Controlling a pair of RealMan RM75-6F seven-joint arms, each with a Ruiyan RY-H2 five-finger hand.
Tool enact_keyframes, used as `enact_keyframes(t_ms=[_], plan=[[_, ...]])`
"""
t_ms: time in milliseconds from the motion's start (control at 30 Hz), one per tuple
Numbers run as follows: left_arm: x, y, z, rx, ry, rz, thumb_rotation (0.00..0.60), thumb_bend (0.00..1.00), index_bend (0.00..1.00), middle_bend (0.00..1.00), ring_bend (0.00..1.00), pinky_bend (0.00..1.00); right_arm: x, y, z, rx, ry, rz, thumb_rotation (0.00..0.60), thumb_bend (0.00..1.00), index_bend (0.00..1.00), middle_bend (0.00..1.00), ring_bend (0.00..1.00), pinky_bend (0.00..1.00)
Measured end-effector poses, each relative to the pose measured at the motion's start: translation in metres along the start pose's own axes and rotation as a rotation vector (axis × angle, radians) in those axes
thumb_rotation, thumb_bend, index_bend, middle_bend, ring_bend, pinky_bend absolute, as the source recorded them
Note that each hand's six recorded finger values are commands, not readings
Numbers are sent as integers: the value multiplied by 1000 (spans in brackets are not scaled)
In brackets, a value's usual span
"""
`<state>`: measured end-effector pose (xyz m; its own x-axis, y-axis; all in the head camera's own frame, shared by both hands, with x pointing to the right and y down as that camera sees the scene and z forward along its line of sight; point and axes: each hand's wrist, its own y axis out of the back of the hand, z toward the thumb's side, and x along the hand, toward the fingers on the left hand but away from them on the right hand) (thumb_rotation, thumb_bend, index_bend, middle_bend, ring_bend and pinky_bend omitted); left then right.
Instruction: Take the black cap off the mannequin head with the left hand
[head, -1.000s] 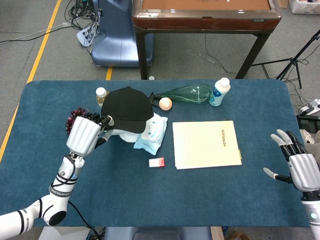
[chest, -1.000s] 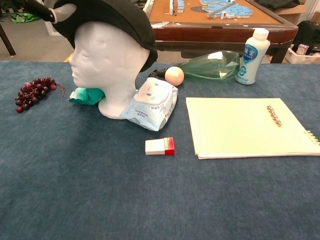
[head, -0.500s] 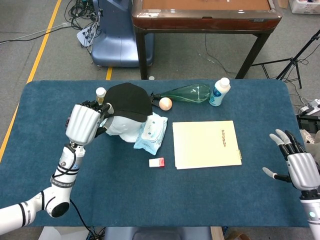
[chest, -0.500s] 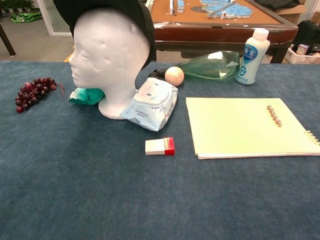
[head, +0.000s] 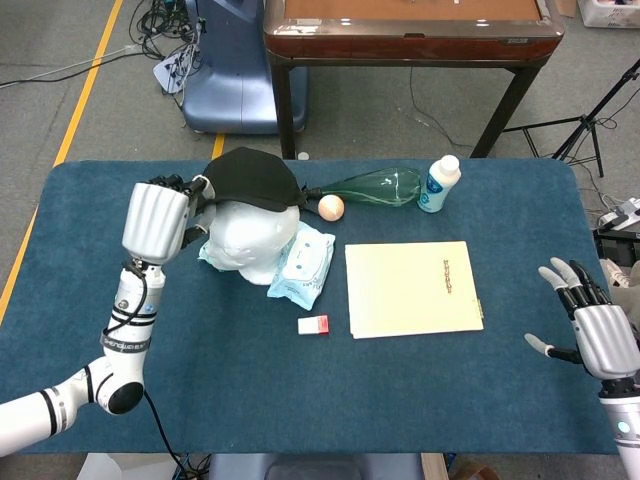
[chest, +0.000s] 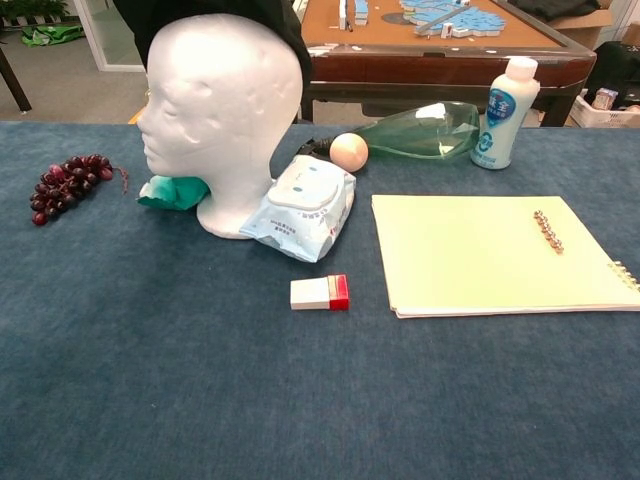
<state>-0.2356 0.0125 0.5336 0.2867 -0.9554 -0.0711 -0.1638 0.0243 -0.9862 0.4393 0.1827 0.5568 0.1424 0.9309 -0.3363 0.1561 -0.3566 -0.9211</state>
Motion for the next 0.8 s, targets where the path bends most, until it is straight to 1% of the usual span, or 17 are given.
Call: enact_keyframes(t_ms=[267,467,567,700,800], plan=[[3,7,-13,3,38,39,600,601,625,780,649,714,-1,-1,0,1,-3,4,600,0,109,86,16,192],[4,17,-21,15,56,81,600,601,625,781,650,716,-1,-1,0,2,-2,4,600,0,109,86,16,192],[2,24,-29,36,69,110,600,601,625,781,651,717,-1,-1,0,2,-2,4,600,0,109,86,16,192],[-1,33,-46,102,92,141,600,601,625,781,651,717,-1,-1,0,0,-3,2,600,0,109,86,16,192],[-6,36,-58,136,109,147,600,601,625,781,651,717,-1,-1,0,2,-3,3,600,0,109,86,16,192]])
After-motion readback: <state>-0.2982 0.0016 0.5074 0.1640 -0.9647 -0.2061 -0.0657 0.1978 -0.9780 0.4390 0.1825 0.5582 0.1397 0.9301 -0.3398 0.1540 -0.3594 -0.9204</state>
